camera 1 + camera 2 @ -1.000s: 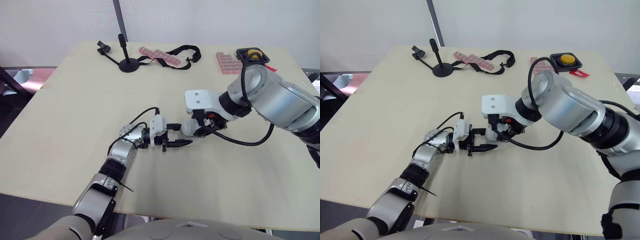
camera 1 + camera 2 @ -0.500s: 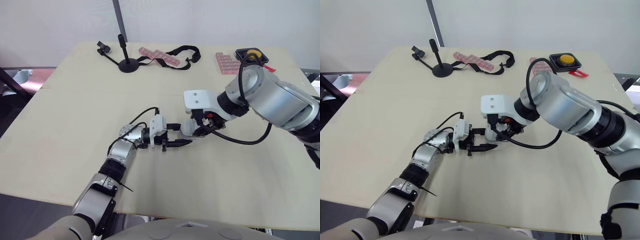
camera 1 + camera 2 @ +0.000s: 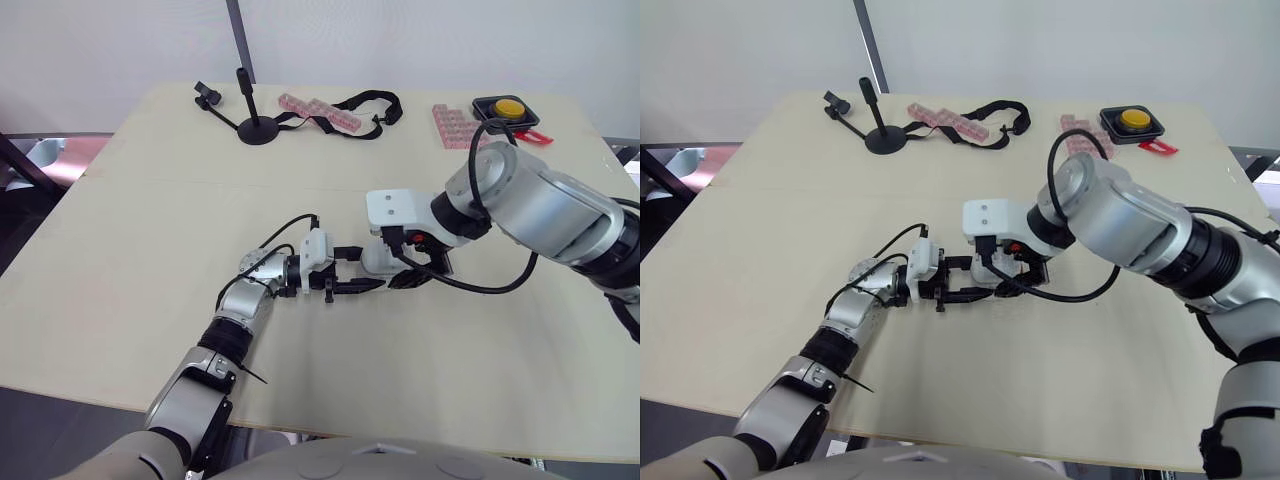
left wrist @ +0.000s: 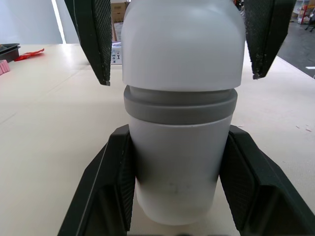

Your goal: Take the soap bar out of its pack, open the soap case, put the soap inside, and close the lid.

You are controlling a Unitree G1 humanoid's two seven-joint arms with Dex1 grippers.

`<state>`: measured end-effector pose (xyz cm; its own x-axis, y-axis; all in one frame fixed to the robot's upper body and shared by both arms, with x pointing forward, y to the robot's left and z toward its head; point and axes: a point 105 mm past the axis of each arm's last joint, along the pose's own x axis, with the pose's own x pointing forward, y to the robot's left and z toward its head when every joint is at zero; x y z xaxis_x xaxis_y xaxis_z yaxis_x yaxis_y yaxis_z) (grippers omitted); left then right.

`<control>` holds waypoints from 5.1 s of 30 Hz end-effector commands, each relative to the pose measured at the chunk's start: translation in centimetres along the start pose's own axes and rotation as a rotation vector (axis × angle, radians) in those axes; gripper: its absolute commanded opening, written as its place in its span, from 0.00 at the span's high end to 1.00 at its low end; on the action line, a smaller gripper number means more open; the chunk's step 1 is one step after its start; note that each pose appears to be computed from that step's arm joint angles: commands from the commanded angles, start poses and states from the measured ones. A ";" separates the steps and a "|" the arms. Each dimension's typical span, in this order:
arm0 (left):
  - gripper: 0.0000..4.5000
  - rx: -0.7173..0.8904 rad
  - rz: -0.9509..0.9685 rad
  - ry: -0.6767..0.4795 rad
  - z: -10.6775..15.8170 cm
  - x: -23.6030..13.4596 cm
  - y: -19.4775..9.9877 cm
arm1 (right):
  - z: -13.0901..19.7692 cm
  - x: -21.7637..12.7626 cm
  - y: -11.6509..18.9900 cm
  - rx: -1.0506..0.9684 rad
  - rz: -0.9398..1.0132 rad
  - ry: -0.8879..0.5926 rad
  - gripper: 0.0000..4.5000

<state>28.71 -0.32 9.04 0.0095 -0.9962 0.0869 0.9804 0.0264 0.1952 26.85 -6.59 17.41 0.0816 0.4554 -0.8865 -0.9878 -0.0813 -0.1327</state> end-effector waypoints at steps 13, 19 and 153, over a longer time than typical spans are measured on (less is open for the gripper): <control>0.59 0.010 0.001 0.008 0.3 -0.4 0.0 | -6.3 -1.8 1.2 0.183 -0.066 0.033 0.02; 0.59 0.012 -0.004 0.008 0.5 -0.6 0.0 | -9.4 -1.8 1.6 0.366 -0.125 -0.110 0.02; 0.59 -0.983 0.024 0.168 3.3 -3.3 -2.3 | -12.8 0.4 5.7 0.176 -0.433 -0.958 0.01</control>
<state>25.94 3.25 9.82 -0.0010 -0.9930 -0.1185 0.7176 0.0819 -0.6916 22.95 -18.15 9.87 0.3673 0.9270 -0.0756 -0.9180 0.3482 -0.1898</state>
